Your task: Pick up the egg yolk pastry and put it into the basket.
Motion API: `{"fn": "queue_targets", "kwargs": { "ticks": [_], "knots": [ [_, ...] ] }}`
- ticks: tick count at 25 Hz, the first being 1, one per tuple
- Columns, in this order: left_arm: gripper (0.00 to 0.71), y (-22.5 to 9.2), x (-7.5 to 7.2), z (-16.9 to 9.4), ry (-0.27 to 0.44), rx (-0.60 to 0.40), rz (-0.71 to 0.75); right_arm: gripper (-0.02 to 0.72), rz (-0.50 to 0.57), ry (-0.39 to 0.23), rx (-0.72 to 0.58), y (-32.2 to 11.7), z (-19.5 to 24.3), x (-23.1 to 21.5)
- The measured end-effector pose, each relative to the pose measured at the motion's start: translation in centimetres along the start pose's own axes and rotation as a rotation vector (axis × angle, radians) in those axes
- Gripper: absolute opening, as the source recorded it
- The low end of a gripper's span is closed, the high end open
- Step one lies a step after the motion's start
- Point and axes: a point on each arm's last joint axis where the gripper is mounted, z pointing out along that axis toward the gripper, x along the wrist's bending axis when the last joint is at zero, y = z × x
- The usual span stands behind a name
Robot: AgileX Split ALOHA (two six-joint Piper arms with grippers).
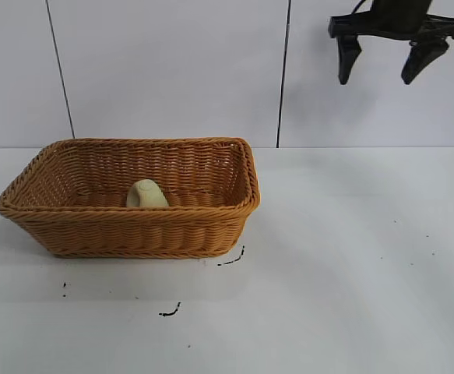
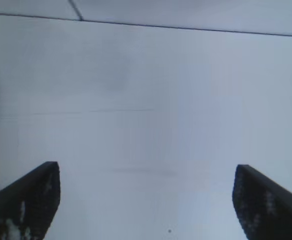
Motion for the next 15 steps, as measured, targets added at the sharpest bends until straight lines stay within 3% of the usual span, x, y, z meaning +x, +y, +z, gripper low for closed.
{"fn": "queue_targets", "kwargs": {
  "ticks": [9, 15],
  "knots": [
    [0.697, 0.0, 0.0, 0.0, 0.000, 0.000, 0.000, 0.668, 0.010, 0.026, 0.061, -1.7, -1.4, -1.1],
    [0.697, 0.0, 0.0, 0.0, 0.000, 0.000, 0.000, 0.668, 0.006, 0.027, 0.118, -6.0, -6.9, -1.3]
  ]
}}
